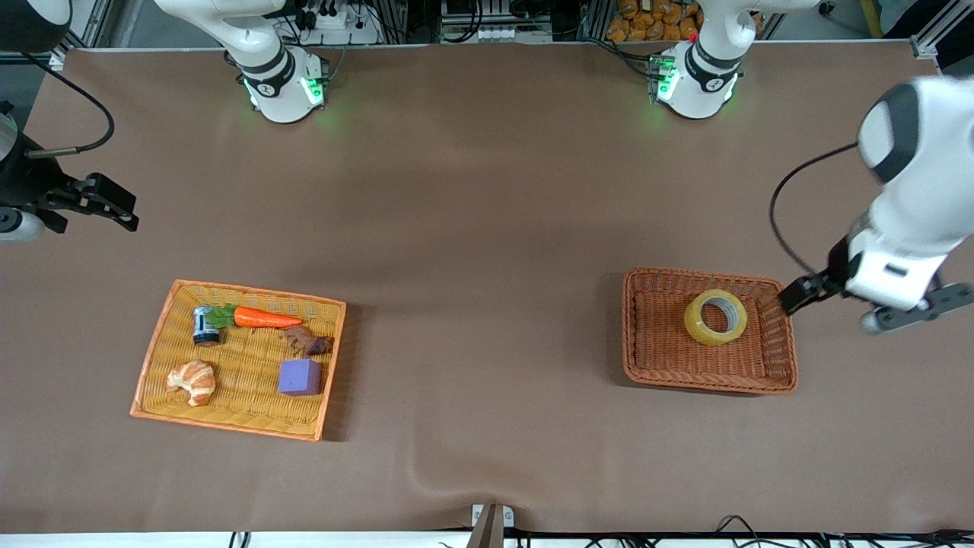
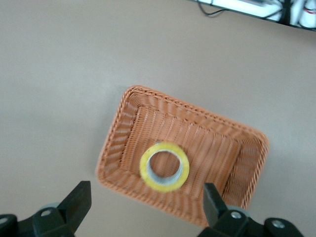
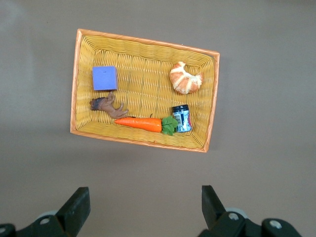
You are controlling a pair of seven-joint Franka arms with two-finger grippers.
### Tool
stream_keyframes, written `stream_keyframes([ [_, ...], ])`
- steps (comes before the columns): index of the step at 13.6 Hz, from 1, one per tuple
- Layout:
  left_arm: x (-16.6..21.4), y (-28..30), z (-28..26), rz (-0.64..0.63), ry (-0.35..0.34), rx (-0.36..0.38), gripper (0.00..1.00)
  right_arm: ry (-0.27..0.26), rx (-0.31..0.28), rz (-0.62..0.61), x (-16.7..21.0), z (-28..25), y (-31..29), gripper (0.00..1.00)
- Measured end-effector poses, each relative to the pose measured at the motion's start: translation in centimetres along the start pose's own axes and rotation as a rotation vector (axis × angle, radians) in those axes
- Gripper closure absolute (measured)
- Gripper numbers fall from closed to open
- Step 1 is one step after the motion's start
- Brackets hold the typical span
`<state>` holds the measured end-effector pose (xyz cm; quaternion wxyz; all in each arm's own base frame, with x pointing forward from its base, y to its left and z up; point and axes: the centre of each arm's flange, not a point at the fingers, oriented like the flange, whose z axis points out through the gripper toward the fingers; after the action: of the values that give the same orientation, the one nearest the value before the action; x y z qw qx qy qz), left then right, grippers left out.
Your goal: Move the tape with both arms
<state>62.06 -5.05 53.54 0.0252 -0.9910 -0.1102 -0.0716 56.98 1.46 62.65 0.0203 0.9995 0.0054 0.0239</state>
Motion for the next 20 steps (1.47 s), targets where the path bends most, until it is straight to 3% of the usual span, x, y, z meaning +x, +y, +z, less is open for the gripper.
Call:
stream_keyframes([
  [2,-0.6,-0.7,-3.6,0.086,0.004,-0.002,0.00,0.000,-0.001,0.021,0.0,0.0,0.7,0.00],
  [8,-2.9,0.0,-9.9,0.190,-0.080,0.012,0.00,-0.029,0.001,0.082,-0.2,1.2,4.1,0.00],
  [11,-3.3,-0.1,-10.2,0.235,-0.120,-0.042,0.00,-0.037,0.002,0.081,-0.3,1.3,3.9,0.00],
  [18,-4.3,-1.3,-11.6,0.252,-0.157,-0.044,0.00,-0.040,0.002,0.083,-0.8,0.8,3.9,0.00],
  [20,-4.4,-1.6,-12.0,0.250,-0.152,-0.045,0.00,-0.037,0.034,0.085,-1.1,0.3,3.6,0.00],
])
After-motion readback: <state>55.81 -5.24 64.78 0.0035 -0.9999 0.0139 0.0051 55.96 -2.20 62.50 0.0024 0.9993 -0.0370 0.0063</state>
